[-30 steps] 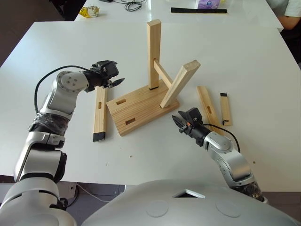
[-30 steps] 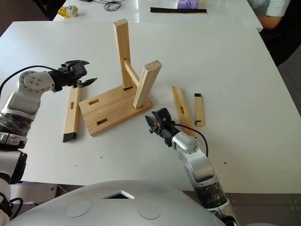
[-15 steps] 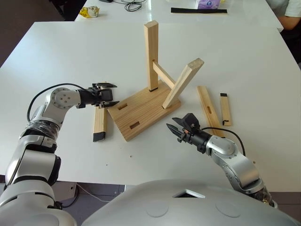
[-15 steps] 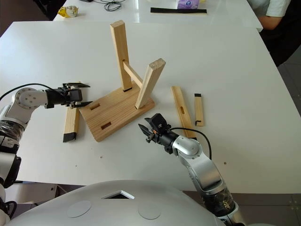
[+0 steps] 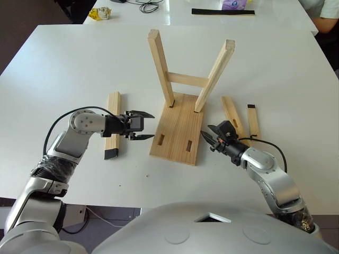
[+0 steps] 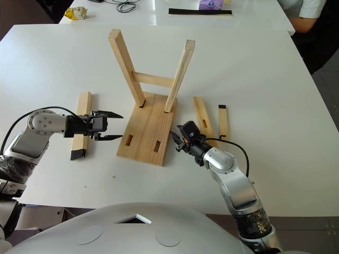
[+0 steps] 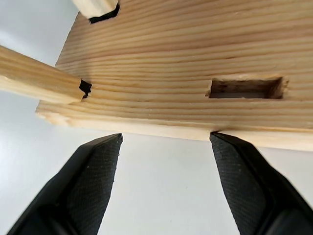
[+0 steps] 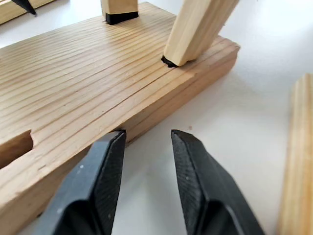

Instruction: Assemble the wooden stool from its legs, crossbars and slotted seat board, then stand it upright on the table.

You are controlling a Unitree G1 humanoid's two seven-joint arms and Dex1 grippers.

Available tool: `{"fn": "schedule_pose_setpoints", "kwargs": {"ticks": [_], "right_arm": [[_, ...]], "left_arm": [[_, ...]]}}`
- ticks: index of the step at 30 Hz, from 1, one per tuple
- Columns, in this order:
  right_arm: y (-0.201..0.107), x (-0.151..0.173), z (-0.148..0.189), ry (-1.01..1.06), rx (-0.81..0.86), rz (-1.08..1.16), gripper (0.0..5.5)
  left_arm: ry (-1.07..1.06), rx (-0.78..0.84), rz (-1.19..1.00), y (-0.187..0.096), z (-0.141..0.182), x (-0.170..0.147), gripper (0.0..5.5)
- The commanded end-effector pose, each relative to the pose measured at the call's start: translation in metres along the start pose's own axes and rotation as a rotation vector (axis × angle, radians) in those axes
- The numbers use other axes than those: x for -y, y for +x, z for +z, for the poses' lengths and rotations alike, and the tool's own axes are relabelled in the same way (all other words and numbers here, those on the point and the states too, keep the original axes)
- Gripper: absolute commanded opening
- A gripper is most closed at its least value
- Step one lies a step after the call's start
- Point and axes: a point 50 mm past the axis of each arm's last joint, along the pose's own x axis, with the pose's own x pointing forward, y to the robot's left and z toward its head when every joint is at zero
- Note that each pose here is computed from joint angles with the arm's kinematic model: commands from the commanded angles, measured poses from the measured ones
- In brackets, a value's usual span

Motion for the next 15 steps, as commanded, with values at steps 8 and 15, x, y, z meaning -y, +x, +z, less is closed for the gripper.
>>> {"fn": "schedule_pose_setpoints", "kwargs": {"ticks": [8, 15], "right_arm": [[-0.002, 0.013, 0.013, -0.040, 0.018, 0.055, 1.72], [-0.043, 0.066, 0.068, -0.082, 0.100, -0.101, 1.72]], "left_arm": [[-0.062, 0.026, 0.092, -0.001, 0.010, 0.006, 3.31], [-0.197, 0.091, 0.199, -0.005, 0.022, 0.011, 3.31]]}}
